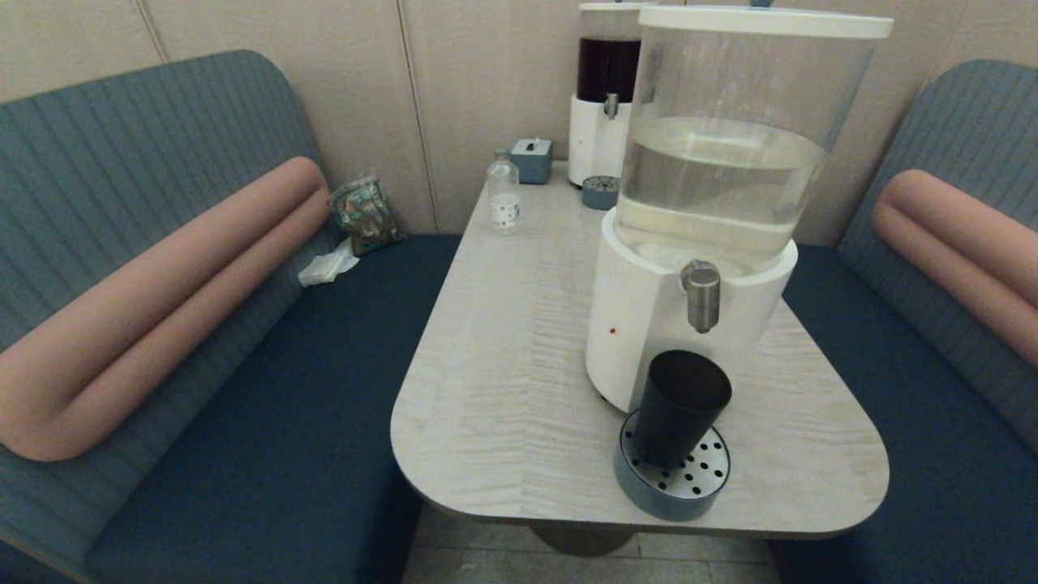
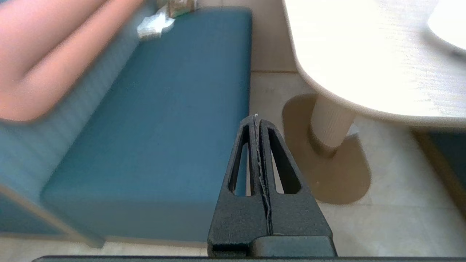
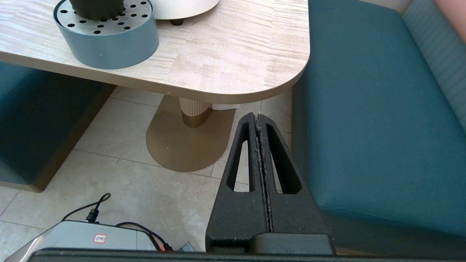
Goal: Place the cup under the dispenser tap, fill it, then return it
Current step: Place the cup next to the water dispenser
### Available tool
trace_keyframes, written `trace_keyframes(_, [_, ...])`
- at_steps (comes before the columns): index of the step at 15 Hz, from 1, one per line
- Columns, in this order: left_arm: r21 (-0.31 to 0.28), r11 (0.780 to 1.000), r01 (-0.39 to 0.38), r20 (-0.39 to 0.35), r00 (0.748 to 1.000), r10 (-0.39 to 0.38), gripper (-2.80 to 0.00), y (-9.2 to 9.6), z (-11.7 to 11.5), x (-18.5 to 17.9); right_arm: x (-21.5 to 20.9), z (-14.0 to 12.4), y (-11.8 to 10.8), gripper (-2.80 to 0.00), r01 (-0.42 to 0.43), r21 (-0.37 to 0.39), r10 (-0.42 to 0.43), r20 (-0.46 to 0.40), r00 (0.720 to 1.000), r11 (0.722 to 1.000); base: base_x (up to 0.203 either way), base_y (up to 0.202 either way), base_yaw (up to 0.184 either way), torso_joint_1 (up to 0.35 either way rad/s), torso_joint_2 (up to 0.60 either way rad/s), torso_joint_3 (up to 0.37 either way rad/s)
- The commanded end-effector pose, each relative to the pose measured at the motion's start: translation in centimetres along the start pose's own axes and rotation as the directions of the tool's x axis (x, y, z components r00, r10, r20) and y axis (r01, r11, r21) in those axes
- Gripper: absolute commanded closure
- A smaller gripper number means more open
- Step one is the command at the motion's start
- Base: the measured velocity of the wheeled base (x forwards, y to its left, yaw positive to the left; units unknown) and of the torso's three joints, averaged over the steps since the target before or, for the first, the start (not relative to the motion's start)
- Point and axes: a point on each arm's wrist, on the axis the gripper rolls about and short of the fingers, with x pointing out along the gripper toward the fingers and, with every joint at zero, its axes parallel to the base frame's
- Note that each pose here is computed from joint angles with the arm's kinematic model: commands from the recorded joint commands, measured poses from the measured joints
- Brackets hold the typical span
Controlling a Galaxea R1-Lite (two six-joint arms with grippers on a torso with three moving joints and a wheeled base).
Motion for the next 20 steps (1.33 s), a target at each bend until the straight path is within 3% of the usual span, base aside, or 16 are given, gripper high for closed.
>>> trace_keyframes(1, [-0.001, 1.0, 0.013, 0.07, 0.997, -0.013, 0.0, -0.1, 2.4, -0.7, 0.0, 0.0, 0.0, 0.0, -0.001, -0.001, 0.001, -0.002, 1.0, 1.0, 0.0, 0.0, 0.0, 0.0, 0.0, 0.0])
trace_keyframes(3, [-0.007, 0.998, 0.055, 0.116, 0.992, -0.054, 0.0, -0.2, 7.3, -2.0, 0.0, 0.0, 0.0, 0.0, 0.0, -0.001, 0.0, -0.002, 1.0, 1.0, 0.0, 0.0, 0.0, 0.0, 0.0, 0.0])
trace_keyframes(5, [-0.028, 0.993, 0.111, 0.073, 0.991, -0.109, 0.0, -0.3, 12.5, -0.7, 0.0, 0.0, 0.0, 0.0, -0.001, -0.001, 0.001, -0.003, 1.0, 1.0, 0.0, 0.0, 0.0, 0.0, 0.0, 0.0])
trace_keyframes(7, [-0.041, 0.976, 0.212, 0.029, 0.977, -0.211, 0.0, -0.6, 16.7, 2.5, 0.0, 0.0, 0.0, 0.0, -0.001, -0.001, 0.001, -0.002, 1.0, 1.0, 0.0, 0.0, 0.0, 0.0, 0.0, 0.0])
trace_keyframes(10, [-0.029, 0.92, 0.391, -0.019, 0.92, -0.392, 0.0, -1.3, 18.3, 10.1, 0.0, 0.0, 0.0, 0.0, -0.001, -0.001, 0.001, -0.003, 1.0, 1.0, 0.0, 0.0, 0.0, 0.0, 0.0, 0.0])
trace_keyframes(12, [-0.012, 0.883, 0.469, -0.029, 0.883, -0.469, 0.0, -1.7, 17.1, 15.6, 0.0, 0.0, 0.0, 0.0, -0.001, -0.001, 0.001, -0.001, 1.0, 1.0, 0.0, 0.0, 0.0, 0.0, 0.0, 0.0])
trace_keyframes(13, [0.008, 0.853, 0.521, -0.006, 0.853, -0.521, 0.0, -2.0, 16.1, 17.8, 0.0, 0.0, 0.0, 0.0, -0.001, -0.001, 0.001, -0.003, 1.0, 1.0, 0.0, 0.0, 0.0, 0.0, 0.0, 0.0])
trace_keyframes(16, [0.104, 0.709, 0.697, 0.058, 0.707, -0.704, 0.0, -2.7, 12.0, 22.9, 0.0, 0.0, 0.0, 0.0, -0.001, -0.001, 0.001, -0.003, 1.0, 1.0, 0.0, 0.0, 0.0, 0.0, 0.0, 0.0])
trace_keyframes(17, [0.123, 0.658, 0.743, 0.048, 0.658, -0.751, 0.0, -2.8, 10.3, 24.1, 0.0, 0.0, 0.0, 0.0, 0.0, -0.001, 0.0, -0.003, 1.0, 1.0, 0.0, 0.0, 0.0, 0.0, 0.0, 0.0])
trace_keyframes(18, [0.137, 0.591, 0.795, 0.035, 0.593, -0.805, 0.0, -3.0, 8.9, 24.7, 0.0, 0.0, 0.0, 0.0, -0.001, -0.001, 0.001, -0.002, 1.0, 1.0, 0.0, 0.0, 0.0, 0.0, 0.0, 0.0])
trace_keyframes(19, [0.147, 0.497, 0.855, 0.024, 0.499, -0.866, 0.0, -3.4, 8.0, 24.9, 0.0, 0.0, 0.0, 0.0, -0.001, -0.001, 0.001, -0.003, 1.0, 1.0, 0.0, 0.0, 0.0, 0.0, 0.0, 0.0])
trace_keyframes(20, [0.144, 0.421, 0.896, 0.013, 0.423, -0.906, 0.0, -4.1, 7.3, 25.1, 0.0, 0.0, 0.0, 0.0, -0.001, -0.001, 0.001, -0.001, 1.0, 1.0, 0.0, 0.0, 0.0, 0.0, 0.0, 0.0])
